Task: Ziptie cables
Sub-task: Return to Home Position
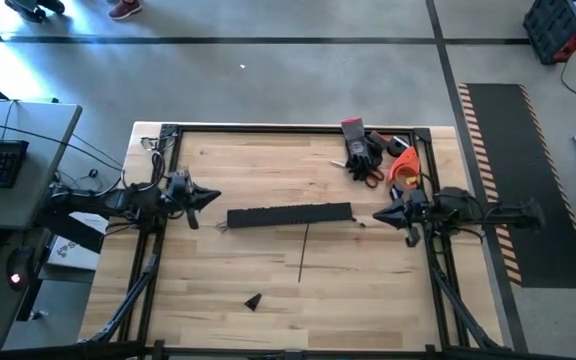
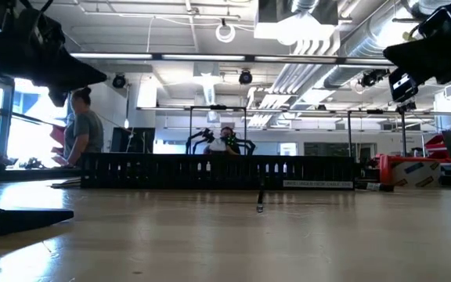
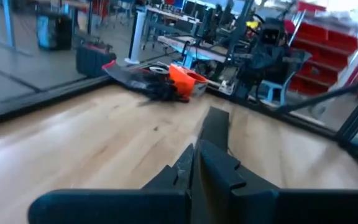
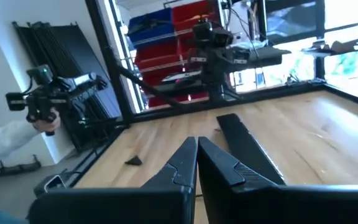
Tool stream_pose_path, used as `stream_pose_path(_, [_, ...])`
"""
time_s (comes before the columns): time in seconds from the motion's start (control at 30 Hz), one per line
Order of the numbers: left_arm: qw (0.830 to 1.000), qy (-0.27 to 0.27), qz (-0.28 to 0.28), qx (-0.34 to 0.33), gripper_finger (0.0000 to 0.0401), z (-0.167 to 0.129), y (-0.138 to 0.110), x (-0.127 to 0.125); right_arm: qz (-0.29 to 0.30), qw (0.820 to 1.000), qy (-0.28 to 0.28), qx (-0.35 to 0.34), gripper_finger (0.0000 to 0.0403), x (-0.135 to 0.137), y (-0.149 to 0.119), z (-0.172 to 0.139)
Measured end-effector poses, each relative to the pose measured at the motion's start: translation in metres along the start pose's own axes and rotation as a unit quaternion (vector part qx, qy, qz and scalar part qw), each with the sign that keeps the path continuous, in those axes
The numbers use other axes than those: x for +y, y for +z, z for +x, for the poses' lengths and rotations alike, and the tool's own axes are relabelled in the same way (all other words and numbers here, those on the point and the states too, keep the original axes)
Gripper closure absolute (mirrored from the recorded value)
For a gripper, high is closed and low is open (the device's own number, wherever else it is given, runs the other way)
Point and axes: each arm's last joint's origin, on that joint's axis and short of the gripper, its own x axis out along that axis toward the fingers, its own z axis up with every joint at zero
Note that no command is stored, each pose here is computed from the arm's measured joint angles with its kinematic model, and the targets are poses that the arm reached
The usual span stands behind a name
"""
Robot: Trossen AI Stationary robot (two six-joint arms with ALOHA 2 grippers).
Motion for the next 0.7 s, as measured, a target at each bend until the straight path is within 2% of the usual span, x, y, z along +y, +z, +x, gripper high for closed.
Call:
stream_pose_path(0.1, [1.000, 0.000, 0.027, 0.001, 0.0401, 0.003, -0.009, 0.002, -0.002, 1.000, 0.000, 0.002, 0.0403, -0.004, 0.000, 0.000])
stream_pose_path(0.27, [0.992, -0.086, 0.095, 0.015, 0.0401, 0.006, -0.018, -0.002, -0.004, 1.000, 0.022, 0.000, 0.0403, -0.005, 0.002, -0.001])
stream_pose_path(0.33, [0.989, -0.098, 0.109, 0.025, 0.0401, 0.007, -0.020, -0.003, -0.004, 1.000, 0.019, -0.003, 0.0403, -0.006, 0.003, -0.001])
stream_pose_path(0.53, [0.986, -0.091, 0.133, 0.030, 0.0401, 0.008, -0.021, -0.003, -0.024, 1.000, 0.019, 0.001, 0.0403, -0.006, 0.002, -0.001])
stream_pose_path(0.7, [0.989, -0.071, 0.127, 0.024, 0.0401, 0.009, -0.020, -0.002, -0.046, 0.999, -0.022, -0.002, 0.0403, -0.009, 0.002, -0.001])
